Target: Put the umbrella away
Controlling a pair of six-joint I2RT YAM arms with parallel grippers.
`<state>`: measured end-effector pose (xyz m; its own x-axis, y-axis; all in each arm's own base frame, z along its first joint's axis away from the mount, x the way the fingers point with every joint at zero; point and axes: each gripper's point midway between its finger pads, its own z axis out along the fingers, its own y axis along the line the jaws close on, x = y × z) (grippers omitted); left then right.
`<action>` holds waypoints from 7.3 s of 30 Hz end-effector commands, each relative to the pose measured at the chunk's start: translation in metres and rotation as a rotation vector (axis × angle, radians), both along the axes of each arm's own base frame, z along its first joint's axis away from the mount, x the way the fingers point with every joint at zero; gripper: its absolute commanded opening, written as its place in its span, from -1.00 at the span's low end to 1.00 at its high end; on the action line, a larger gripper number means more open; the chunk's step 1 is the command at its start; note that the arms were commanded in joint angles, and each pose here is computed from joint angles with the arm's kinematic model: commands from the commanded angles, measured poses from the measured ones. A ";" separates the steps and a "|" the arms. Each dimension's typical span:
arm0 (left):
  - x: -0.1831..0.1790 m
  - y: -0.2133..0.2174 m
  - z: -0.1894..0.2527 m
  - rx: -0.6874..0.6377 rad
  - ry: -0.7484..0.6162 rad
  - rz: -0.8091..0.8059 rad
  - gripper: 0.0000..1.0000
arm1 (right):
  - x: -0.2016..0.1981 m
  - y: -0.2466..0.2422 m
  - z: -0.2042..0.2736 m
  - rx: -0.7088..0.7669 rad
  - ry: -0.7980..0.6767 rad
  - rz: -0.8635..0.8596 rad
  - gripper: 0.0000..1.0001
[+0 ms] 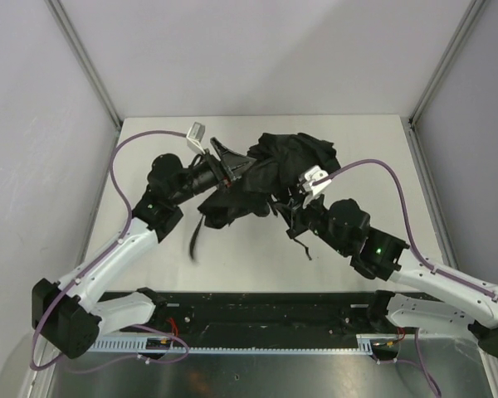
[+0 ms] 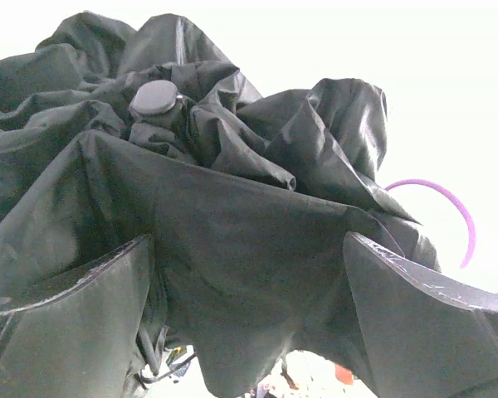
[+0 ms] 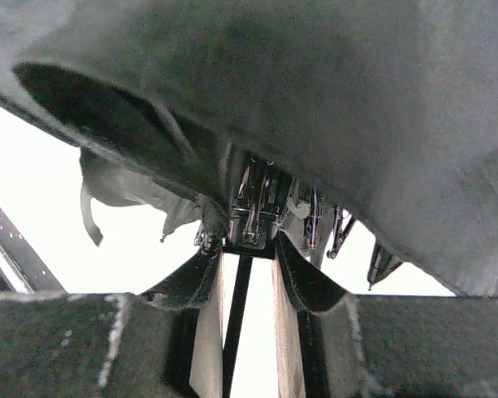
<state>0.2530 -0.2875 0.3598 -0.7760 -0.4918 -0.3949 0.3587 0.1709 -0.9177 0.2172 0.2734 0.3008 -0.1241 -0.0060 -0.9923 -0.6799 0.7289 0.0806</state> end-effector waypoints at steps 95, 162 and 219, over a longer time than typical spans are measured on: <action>-0.025 0.112 -0.043 0.229 -0.284 0.145 0.95 | 0.030 -0.054 0.014 0.394 0.097 0.011 -1.00; 0.077 -0.055 -0.170 0.682 -0.279 -0.519 -1.00 | 0.094 -0.110 -0.190 -0.034 0.809 -0.153 0.46; -0.022 0.034 -0.225 0.476 0.507 0.087 0.62 | 0.090 -0.024 -0.175 0.451 0.368 -0.138 -1.00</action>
<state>0.2355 -0.2533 0.1375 -0.9012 -0.3890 -0.1910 -0.1095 0.6310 -0.7680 0.2933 0.2518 0.0884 -0.5574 0.3631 -0.7466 -0.4172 0.6550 0.6300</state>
